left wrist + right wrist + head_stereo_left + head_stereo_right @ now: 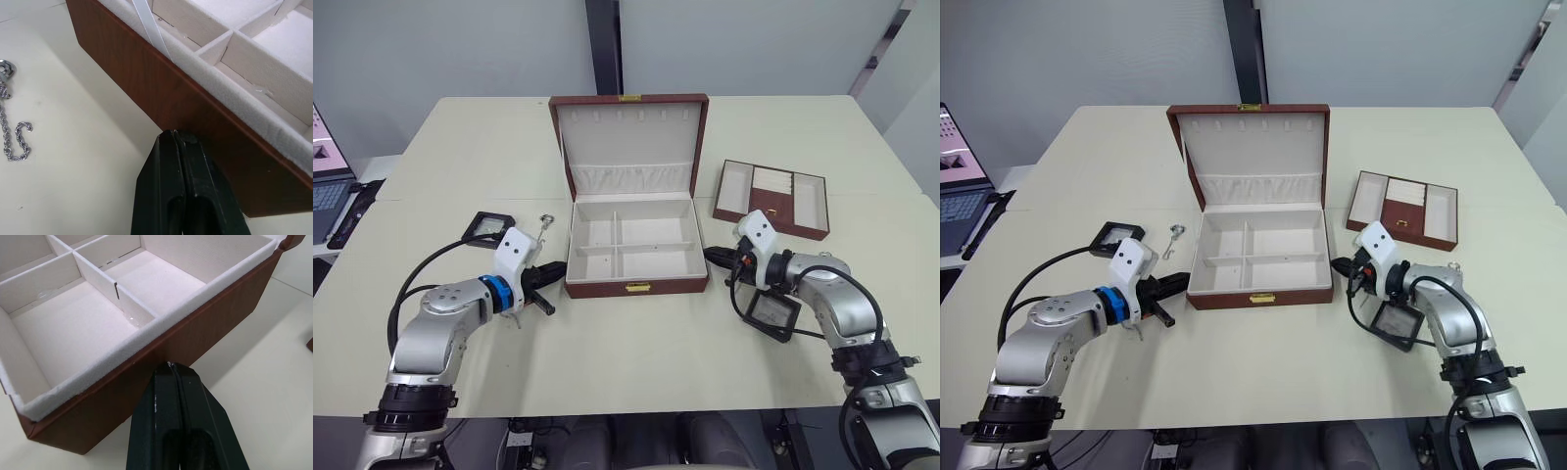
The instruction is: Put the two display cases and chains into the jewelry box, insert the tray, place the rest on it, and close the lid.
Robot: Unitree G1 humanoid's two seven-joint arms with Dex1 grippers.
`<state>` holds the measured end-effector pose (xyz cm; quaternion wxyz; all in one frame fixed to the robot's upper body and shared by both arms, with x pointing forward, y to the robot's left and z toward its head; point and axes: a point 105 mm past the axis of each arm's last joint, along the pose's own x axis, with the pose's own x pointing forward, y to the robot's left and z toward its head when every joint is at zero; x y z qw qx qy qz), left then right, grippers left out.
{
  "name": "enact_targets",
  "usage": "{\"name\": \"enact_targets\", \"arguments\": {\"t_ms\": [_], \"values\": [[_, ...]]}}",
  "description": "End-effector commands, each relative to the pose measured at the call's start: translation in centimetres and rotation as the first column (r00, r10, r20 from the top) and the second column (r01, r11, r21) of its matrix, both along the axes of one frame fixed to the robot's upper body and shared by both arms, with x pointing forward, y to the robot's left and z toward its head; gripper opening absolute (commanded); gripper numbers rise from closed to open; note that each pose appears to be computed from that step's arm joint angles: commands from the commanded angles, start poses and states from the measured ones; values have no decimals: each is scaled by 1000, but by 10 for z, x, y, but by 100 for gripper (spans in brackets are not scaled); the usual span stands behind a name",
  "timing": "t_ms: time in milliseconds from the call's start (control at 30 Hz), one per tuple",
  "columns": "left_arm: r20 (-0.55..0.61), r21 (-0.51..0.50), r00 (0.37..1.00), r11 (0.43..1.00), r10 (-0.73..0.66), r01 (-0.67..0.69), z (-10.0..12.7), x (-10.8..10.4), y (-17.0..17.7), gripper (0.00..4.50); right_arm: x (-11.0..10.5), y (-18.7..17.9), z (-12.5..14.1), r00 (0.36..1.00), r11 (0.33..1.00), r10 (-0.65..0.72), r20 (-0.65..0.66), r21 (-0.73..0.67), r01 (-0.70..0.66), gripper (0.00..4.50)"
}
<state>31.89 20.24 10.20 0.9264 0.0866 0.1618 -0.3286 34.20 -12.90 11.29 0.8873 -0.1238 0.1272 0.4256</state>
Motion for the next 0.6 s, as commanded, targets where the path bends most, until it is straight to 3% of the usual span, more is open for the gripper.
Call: {"name": "enact_targets", "arguments": {"t_ms": [33,200,267,400,600], "values": [[60,2,998,1000,22,-22,16,2,14,0,0,-14,15,999,999,-16,38,37,15,2],[100,-35,992,997,74,-71,35,1,37,0,-4,-37,34,997,996,-31,76,80,25,2],[113,-47,989,995,97,-92,46,-4,52,38,-9,-55,41,997,996,-30,78,82,24,0],[101,3,988,993,115,-116,56,-20,80,153,-16,-96,50,995,997,-70,76,39,67,82],[110,131,965,959,238,-251,72,-45,142,344,-29,-155,59,991,990,-124,47,-61,127,258]]}}
